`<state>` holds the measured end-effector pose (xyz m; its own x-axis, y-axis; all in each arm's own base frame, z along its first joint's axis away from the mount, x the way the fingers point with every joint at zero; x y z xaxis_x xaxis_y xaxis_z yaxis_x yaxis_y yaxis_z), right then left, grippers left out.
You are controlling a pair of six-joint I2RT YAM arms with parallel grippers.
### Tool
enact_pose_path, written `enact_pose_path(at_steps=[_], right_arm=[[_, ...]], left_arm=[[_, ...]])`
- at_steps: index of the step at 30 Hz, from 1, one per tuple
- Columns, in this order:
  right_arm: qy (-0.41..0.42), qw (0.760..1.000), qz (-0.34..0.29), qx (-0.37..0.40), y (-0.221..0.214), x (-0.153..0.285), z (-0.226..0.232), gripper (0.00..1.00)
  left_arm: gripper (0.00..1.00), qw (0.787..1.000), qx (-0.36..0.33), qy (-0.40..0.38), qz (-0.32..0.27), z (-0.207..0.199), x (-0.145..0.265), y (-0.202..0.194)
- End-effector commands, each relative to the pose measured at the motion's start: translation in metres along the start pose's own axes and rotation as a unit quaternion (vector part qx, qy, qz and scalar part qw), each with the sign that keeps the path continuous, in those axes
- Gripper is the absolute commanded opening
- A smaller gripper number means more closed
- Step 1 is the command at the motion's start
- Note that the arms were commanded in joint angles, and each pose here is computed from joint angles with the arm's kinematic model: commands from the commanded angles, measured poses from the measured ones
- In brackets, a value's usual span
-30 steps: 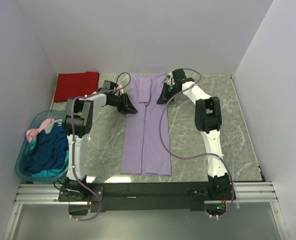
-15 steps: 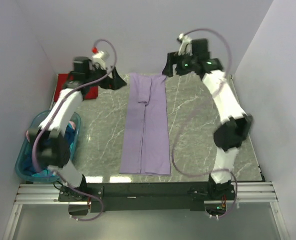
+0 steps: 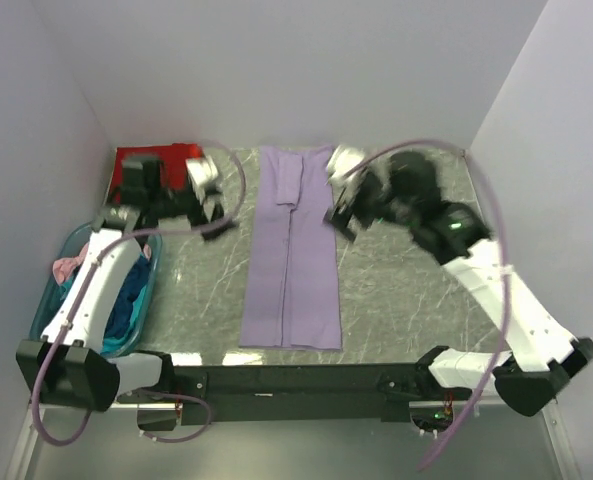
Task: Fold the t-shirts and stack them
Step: Fold the tshirt
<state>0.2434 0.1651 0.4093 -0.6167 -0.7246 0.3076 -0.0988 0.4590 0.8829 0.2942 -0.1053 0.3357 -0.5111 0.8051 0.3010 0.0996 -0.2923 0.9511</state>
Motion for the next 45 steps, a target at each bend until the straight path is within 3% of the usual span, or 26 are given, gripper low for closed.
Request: enact_pose_path(at_steps=[1, 4, 10, 13, 17, 20, 28, 37, 41, 45], right_arm=[[0.111, 0.981, 0.161, 0.018, -0.092, -0.015, 0.06, 0.9], [0.155, 0.963, 0.221, 0.021, -0.146, -0.013, 0.095, 0.9], [0.212, 0.946, 0.242, 0.023, -0.191, -0.019, 0.139, 0.86], [0.242, 0.938, 0.246, 0.046, -0.206, -0.025, 0.168, 0.79], [0.262, 0.931, 0.237, 0.095, -0.216, -0.031, 0.201, 0.65], [0.285, 0.923, 0.224, 0.132, -0.223, -0.034, 0.225, 0.58], [0.312, 0.903, 0.242, 0.167, -0.247, -0.035, 0.253, 0.57], [0.313, 0.89, 0.276, 0.184, -0.273, -0.034, 0.256, 0.55], [0.317, 0.882, 0.292, 0.189, -0.282, -0.033, 0.257, 0.49], [0.327, 0.874, 0.305, 0.19, -0.289, -0.032, 0.259, 0.42]], left_arm=[[0.99, 0.99, -0.051, -0.12, 0.055, -0.063, 0.017, -0.068], [0.99, 0.98, -0.116, -0.13, 0.095, -0.098, 0.026, -0.12], [0.88, 0.954, -0.206, -0.182, 0.123, -0.148, 0.036, -0.195], [0.76, 0.942, -0.242, -0.197, 0.125, -0.157, 0.032, -0.213], [0.45, 0.939, -0.237, -0.213, 0.132, -0.163, 0.02, -0.216], [0.34, 0.928, -0.234, -0.242, 0.157, -0.173, 0.012, -0.224], [0.43, 0.911, -0.276, -0.256, 0.166, -0.199, -0.004, -0.24], [0.46, 0.903, -0.288, -0.252, 0.194, -0.204, -0.018, -0.247], [0.49, 0.899, -0.295, -0.25, 0.208, -0.203, -0.019, -0.254], [0.43, 0.899, -0.287, -0.247, 0.22, -0.202, -0.021, -0.255]])
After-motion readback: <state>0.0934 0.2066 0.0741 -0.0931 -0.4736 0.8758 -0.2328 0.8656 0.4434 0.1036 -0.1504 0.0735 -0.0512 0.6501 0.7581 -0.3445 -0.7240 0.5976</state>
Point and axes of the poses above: each gripper's point midway between its finger pads, its own x axis back along the fingers, its own z axis along the line the jaws close on, y = z × x, the point moved 7 cm from there along x, back along the fingers, and after that the axes turned 1 degree about x, right-handed, at the moved point
